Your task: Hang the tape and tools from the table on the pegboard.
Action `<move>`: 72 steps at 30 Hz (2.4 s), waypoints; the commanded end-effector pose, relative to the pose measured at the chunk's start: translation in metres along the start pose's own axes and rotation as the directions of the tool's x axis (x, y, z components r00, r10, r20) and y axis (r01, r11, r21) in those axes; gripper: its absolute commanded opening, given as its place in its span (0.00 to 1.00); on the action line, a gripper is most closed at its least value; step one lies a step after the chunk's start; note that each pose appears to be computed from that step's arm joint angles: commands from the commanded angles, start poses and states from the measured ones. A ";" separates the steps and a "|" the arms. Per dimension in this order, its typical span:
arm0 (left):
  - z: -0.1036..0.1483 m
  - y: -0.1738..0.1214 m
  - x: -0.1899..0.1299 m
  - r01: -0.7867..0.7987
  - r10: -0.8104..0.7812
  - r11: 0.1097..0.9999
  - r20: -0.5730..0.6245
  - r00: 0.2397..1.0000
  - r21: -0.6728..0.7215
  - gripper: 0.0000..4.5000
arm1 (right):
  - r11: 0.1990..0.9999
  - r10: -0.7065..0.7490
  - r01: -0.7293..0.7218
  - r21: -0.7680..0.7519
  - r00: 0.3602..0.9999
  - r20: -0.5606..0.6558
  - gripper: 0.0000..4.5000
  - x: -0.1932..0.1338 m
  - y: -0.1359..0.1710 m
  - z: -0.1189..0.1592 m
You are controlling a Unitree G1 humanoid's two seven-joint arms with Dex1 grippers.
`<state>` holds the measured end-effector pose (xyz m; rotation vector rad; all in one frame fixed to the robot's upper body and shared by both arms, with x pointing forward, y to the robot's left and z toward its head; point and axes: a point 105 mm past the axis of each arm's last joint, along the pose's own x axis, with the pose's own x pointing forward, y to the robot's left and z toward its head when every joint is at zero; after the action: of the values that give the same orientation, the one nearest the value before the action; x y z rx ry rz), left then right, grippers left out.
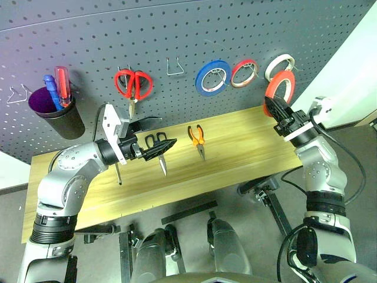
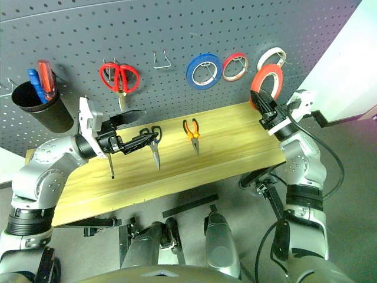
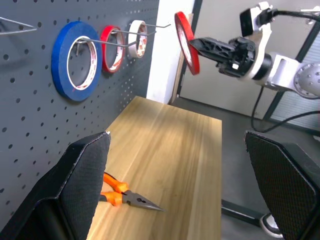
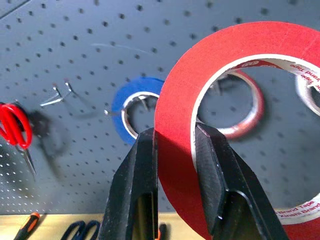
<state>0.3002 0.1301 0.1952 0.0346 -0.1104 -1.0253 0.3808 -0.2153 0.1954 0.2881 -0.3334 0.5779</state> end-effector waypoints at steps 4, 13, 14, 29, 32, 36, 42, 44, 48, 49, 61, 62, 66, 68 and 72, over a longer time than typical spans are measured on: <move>0.012 -0.006 -0.002 -0.004 0.002 0.999 0.031 1.000 0.047 1.00 | 0.997 0.064 -0.062 -0.050 0.998 0.021 0.16 0.021 0.005 0.006; 0.011 -0.009 -0.006 -0.028 0.027 0.999 0.029 0.999 0.038 1.00 | 0.993 0.095 -0.094 -0.073 0.996 0.004 0.16 0.040 0.005 0.001; 0.011 -0.009 -0.006 -0.030 0.029 0.999 0.030 0.999 0.036 1.00 | 0.993 0.098 -0.097 -0.073 0.995 0.003 0.16 0.042 0.006 0.000; 0.011 -0.012 -0.011 -0.065 0.064 0.997 0.026 0.998 0.035 1.00 | 0.994 0.065 -0.071 -0.084 0.995 -0.074 0.42 0.059 -0.003 -0.021; 0.009 -0.013 -0.012 -0.068 0.068 0.997 0.022 0.997 0.033 1.00 | 0.994 0.057 -0.064 -0.092 0.995 -0.078 0.62 0.060 -0.004 -0.022; 0.009 -0.013 -0.012 -0.071 0.070 0.997 0.023 0.997 0.032 1.00 | 0.992 0.050 -0.058 -0.108 0.995 -0.081 0.91 0.060 -0.004 -0.024; 0.008 -0.013 -0.011 -0.065 0.065 0.998 0.025 0.998 0.022 1.00 | 0.994 0.061 -0.067 -0.090 0.996 -0.069 0.99 0.052 -0.004 -0.026; 0.008 -0.014 -0.011 -0.062 0.062 0.998 0.025 0.998 0.021 1.00 | 0.996 0.047 -0.052 -0.076 0.997 -0.060 0.99 0.047 -0.006 -0.027; 0.008 -0.013 -0.011 -0.058 0.057 0.998 0.028 0.998 0.012 1.00 | 0.994 0.108 -0.108 0.001 0.994 -0.016 0.99 0.038 0.002 -0.022; 0.008 -0.013 -0.011 -0.055 0.055 0.998 0.026 0.998 0.012 1.00 | 0.992 0.120 -0.121 0.040 0.993 0.016 0.99 0.034 0.004 -0.016; 0.006 -0.015 -0.010 -0.043 0.043 0.999 0.023 0.999 0.003 1.00 | 0.987 0.161 -0.159 0.027 0.980 -0.118 0.99 0.008 0.030 -0.055; 0.007 -0.015 -0.010 -0.045 0.045 0.999 0.021 0.999 0.007 1.00 | 0.986 0.169 -0.169 0.009 0.975 -0.143 0.99 0.008 0.034 -0.061; 0.008 -0.016 -0.013 -0.054 0.054 0.998 0.020 0.998 0.008 1.00 | 0.985 0.170 -0.171 0.013 0.962 -0.212 0.99 0.009 0.037 -0.078; 0.007 -0.018 -0.015 -0.057 0.057 0.998 0.014 0.998 0.005 1.00 | 0.987 0.157 -0.160 0.009 0.955 -0.252 0.99 0.011 0.037 -0.086; 0.006 -0.020 -0.017 -0.068 0.068 0.998 0.014 0.998 -0.007 1.00 | 0.983 0.172 -0.182 -0.011 0.943 -0.283 0.99 0.012 0.042 -0.096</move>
<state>0.2799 0.1332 0.1866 0.0092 -0.0769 -0.9554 0.3857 -0.1440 0.1132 0.1473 -0.0667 0.7693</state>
